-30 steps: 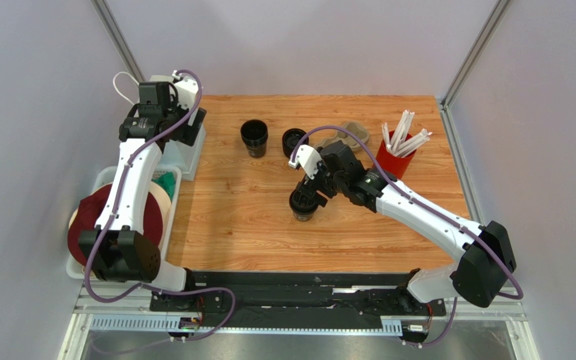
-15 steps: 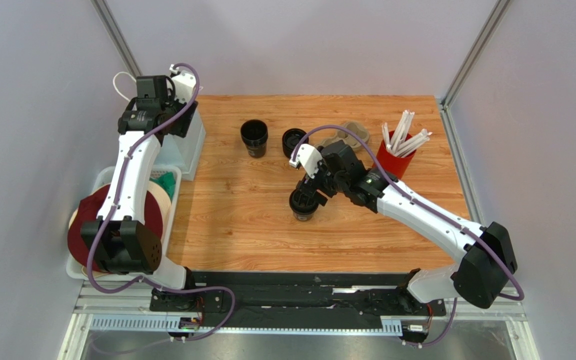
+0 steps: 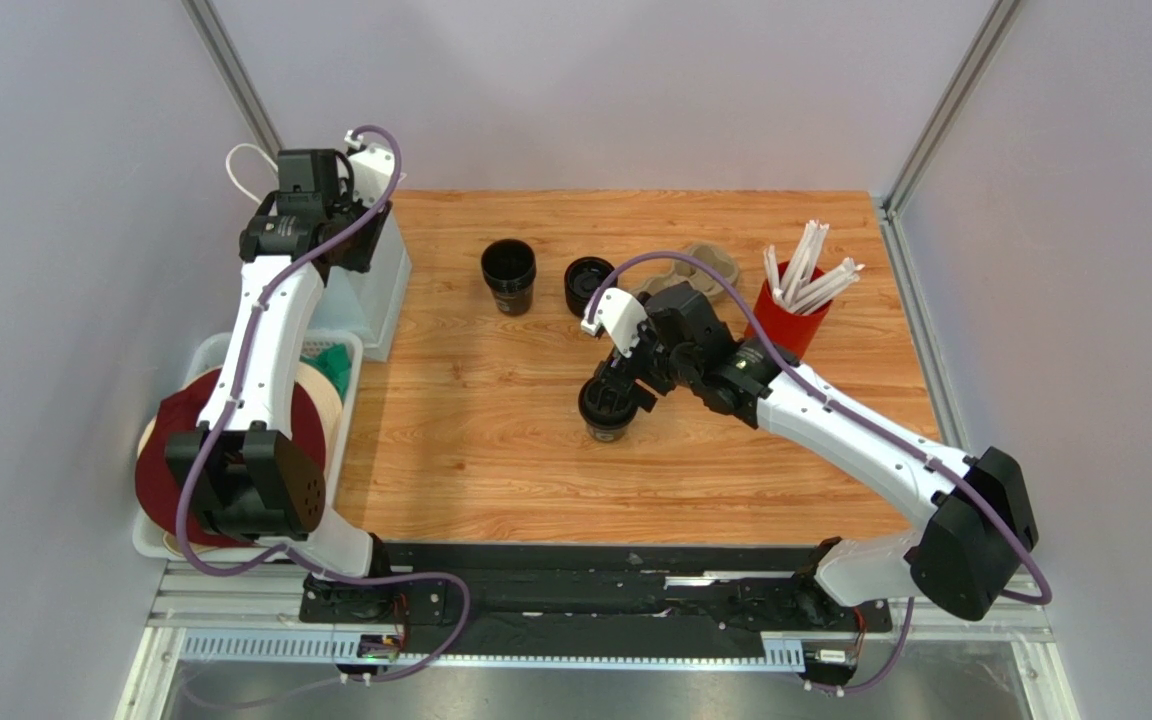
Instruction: Pack the takeout coffee
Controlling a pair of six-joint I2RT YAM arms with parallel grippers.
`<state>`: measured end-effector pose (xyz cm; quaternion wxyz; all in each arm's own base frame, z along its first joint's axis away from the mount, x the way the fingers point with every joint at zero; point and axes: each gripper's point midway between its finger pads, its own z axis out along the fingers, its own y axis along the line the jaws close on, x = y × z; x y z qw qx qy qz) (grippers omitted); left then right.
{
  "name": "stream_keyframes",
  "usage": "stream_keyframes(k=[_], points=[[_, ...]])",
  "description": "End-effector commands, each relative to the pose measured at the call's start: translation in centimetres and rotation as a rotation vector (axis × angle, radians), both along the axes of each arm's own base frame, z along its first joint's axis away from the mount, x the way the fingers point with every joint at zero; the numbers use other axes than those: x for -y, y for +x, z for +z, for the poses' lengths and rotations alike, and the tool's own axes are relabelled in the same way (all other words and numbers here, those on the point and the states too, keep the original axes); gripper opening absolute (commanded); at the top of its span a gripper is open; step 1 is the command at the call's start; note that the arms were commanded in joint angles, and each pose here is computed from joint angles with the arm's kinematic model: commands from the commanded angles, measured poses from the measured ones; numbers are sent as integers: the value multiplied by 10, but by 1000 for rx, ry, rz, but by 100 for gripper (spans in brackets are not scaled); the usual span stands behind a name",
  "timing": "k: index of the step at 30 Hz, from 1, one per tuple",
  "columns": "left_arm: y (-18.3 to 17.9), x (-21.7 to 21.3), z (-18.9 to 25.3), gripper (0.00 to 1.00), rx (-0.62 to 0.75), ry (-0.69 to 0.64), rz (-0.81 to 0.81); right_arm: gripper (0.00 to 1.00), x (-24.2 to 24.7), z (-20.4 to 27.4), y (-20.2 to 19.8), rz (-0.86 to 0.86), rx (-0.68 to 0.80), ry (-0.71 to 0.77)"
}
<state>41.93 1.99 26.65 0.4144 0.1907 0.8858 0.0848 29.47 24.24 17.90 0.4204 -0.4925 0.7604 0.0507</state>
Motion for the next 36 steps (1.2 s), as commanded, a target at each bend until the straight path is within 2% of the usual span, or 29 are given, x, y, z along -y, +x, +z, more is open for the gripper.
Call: stream_keyframes(k=[1,6,8,9,18,32,36], points=[[4,2,21,37,47,-21,-3,79,0,22,7,-22,68,57],[3,3,20,26,42,-31,-4,79,3,26,8,-29,78,65],[2,4,21,26,42,-37,-7,79,3,25,8,-29,76,64],[2,6,21,22,42,-40,-12,79,4,27,8,-31,80,67],[1,12,23,9,40,-69,-36,79,6,29,9,-35,85,73],[-17,28,23,5,35,-100,-135,79,11,32,11,-51,97,78],[-31,42,18,3,30,-124,-224,79,11,31,12,-53,95,76]])
